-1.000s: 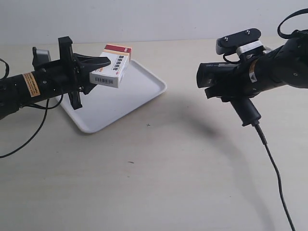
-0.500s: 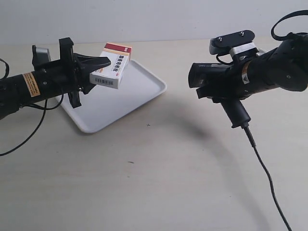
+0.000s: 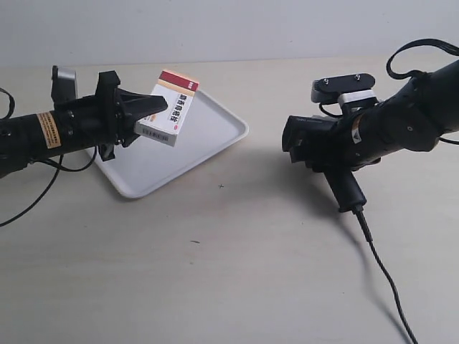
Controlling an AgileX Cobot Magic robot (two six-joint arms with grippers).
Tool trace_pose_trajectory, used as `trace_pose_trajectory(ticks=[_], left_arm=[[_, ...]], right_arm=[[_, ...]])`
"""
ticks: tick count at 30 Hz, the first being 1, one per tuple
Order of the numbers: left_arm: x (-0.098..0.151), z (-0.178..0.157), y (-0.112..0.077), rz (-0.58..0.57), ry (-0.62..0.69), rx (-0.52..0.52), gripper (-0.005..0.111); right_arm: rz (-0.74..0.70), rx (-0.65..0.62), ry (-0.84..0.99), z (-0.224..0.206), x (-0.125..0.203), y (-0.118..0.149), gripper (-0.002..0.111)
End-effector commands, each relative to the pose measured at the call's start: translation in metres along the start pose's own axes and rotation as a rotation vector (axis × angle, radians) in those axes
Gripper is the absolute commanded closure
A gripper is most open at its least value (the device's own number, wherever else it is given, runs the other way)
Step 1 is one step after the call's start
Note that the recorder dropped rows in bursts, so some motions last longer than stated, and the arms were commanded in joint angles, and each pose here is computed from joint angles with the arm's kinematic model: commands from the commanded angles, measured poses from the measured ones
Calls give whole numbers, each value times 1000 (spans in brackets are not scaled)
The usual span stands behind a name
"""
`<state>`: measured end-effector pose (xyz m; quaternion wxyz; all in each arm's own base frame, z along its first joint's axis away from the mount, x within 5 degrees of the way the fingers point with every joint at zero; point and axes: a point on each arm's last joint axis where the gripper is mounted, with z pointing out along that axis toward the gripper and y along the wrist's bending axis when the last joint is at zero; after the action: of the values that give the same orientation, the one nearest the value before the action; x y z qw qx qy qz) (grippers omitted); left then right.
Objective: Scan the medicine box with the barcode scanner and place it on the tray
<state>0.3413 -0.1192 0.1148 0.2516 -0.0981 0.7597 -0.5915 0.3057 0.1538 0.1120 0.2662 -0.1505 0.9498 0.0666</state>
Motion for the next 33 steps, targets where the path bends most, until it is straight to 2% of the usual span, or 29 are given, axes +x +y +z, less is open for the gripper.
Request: trace_pose_trajectory(ticks=[1,3,5,8,11,17,22,28,33], left_arm=[[3,2,-1,83,7,4,107],[2,3,-1,90,-1,5,107],[1,3,-2,84,-16,6,107],[0,3,-2,122,-20,6,107],[0,3,-1,126,-26,0,107],[-4,12,-6,36,-158,3,107],[-8,13,-7,22,-228,10,107],[-9,13,-7,57,-245,5,107],[-7,13,-6,123,-220,-17,107]], right_arm=[[16,-5,-2,0,0,1,108],[26,-4,0,0,1,1,108],[26,4,13,0,2,0,102],[37,7,17,0,2,0,85],[37,9,20,0,2,-1,73],[47,8,21,0,3,-1,72],[52,9,23,0,3,-1,71],[54,11,27,0,3,-1,54],[52,11,27,0,3,-1,50]])
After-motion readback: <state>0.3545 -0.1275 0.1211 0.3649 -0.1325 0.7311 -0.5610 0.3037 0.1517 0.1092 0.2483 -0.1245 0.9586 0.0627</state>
